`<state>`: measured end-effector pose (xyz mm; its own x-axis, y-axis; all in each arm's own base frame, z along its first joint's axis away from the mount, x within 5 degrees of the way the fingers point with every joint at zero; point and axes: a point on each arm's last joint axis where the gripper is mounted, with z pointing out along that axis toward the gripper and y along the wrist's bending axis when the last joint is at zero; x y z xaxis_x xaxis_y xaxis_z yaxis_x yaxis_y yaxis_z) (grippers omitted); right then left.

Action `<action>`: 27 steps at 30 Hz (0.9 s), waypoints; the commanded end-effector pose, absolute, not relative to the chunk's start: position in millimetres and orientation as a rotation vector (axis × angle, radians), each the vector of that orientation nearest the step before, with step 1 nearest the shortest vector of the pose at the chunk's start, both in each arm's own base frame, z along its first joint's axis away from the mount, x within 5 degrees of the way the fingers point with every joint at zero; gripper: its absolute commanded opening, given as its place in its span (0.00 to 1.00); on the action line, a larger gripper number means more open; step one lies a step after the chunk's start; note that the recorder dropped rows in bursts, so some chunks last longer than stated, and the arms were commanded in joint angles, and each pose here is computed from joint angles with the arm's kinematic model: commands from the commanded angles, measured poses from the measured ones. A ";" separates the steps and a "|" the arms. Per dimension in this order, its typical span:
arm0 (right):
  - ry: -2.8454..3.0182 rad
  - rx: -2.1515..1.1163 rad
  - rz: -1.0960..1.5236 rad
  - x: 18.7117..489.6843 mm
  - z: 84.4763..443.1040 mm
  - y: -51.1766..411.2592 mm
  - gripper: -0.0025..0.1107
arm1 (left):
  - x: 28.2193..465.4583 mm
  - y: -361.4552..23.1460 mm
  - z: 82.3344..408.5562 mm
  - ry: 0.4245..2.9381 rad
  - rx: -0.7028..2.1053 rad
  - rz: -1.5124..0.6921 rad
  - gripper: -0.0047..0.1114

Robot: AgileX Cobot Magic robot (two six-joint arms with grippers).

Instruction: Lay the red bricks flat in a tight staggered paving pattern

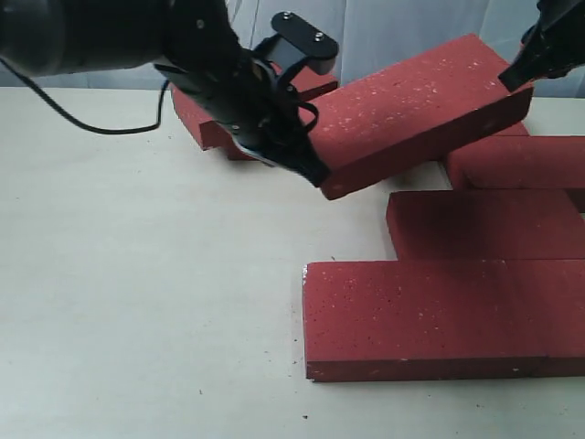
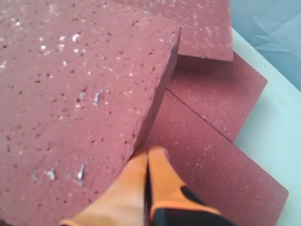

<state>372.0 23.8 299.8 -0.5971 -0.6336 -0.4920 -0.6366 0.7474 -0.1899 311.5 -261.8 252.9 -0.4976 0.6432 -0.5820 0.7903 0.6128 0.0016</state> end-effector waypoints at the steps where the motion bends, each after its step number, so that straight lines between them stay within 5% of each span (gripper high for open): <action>1: 2.405 -1.018 0.200 359.4 301.8 69.9 0.01 | 309.3 -234.6 276.7 2.238 0.963 -0.389 0.04; 15: 2.369 -1.172 0.356 349.8 265.9 175.1 0.01 | 308.5 -131.6 246.3 2.365 0.676 -0.236 0.04; 27: 2.391 -1.113 0.390 373.8 187.4 216.7 0.01 | 316.1 -108.8 206.2 2.365 0.595 -0.142 0.04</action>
<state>372.8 192.6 186.5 -0.5296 -0.7376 -0.4190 -0.8101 0.5862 -0.0079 312.6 -102.5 219.0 -0.6458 0.4293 -0.6313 0.4819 0.8706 0.0991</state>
